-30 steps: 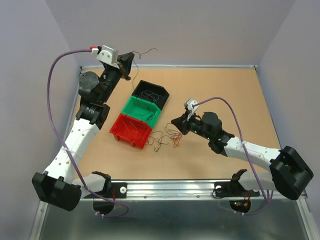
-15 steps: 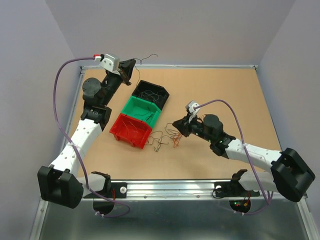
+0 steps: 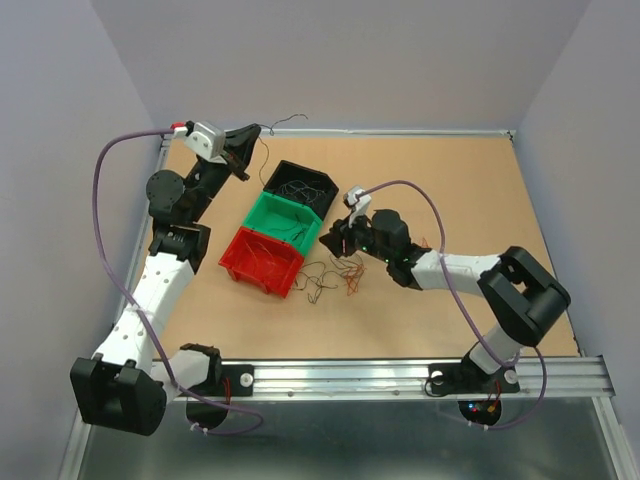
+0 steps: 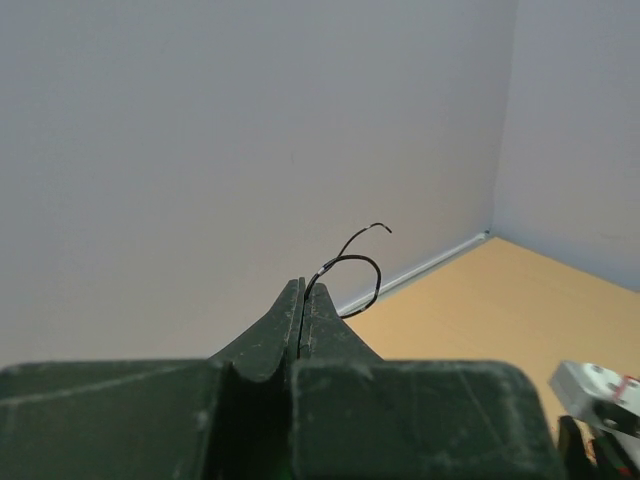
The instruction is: Untangle the cables
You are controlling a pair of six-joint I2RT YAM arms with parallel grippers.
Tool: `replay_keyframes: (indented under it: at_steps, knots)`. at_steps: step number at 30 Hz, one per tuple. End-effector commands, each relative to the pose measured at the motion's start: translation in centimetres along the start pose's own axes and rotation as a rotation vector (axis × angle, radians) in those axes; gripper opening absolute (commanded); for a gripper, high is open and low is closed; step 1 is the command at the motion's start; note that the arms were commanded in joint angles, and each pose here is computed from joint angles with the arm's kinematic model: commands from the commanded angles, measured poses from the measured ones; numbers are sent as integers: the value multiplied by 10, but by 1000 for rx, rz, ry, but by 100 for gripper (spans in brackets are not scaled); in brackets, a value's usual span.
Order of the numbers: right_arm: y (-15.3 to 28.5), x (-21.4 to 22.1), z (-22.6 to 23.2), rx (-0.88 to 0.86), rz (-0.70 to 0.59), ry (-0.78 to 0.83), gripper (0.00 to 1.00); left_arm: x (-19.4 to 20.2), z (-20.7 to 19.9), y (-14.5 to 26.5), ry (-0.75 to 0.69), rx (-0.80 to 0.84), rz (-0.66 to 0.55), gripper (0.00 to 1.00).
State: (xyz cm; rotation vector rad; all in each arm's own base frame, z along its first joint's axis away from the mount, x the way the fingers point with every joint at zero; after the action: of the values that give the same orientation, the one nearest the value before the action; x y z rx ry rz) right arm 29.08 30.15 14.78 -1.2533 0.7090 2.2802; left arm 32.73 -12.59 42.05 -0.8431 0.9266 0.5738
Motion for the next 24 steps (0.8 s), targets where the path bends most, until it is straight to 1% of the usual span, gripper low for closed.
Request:
replay_keyframes:
  at_steps: [1,2,3,5,6,9,11,12,15,16,18,20,21,23,24]
  knots:
    - [-36,-63,7,30,-238,-21,50,-36,-9,11,-52,70,-110,0]
    - [-47,-70,2,59,-259,-15,54,-34,-12,16,-52,70,-108,0]
    - [-52,-71,1,61,-259,-6,54,-29,-13,17,-50,73,-102,0]
    - [-64,-70,-14,132,-272,8,57,-31,-18,24,-57,85,-121,0]
    - [-67,-78,-18,174,-306,3,59,-35,-19,27,-63,80,-128,0]
    - [-78,-81,-30,202,-320,-59,59,-37,-19,34,-64,61,-131,0]
    - [-88,-82,-38,222,-327,-103,59,-35,-22,37,-64,77,-135,0]
    - [-91,-83,-41,238,-330,-103,60,-31,-26,38,-32,85,-126,0]
    - [-102,-78,-47,256,-306,-85,60,-23,-27,39,-25,82,-111,0]
    - [-106,-71,-52,273,-288,-83,60,-20,-27,39,-29,78,-105,0]
    - [-108,-70,-54,277,-288,-79,56,-17,-27,40,-31,74,-100,0]
    - [-111,-66,-52,252,-267,-79,49,-15,-24,39,-37,58,-93,0]
    - [-112,-64,-50,238,-257,-82,36,-14,-23,40,-36,48,-89,0]
    - [-112,-64,-48,226,-256,-83,27,-12,-18,39,-33,12,-82,0]
    - [-112,-63,-48,224,-254,-85,22,-11,-15,39,-55,-6,-75,0]
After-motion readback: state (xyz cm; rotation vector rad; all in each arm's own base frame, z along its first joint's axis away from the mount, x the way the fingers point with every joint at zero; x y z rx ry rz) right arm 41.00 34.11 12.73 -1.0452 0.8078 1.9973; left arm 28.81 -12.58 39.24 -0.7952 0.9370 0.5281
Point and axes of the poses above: each gripper's point midway between its finger pads, its own y axis back along the fingers, its own z axis along the line the jaws close on, x = y × z, the point moved 4 cm from there along y, back along the fingers, and after that the axes turned 15 degrees about -y, right-handed, at the moved point
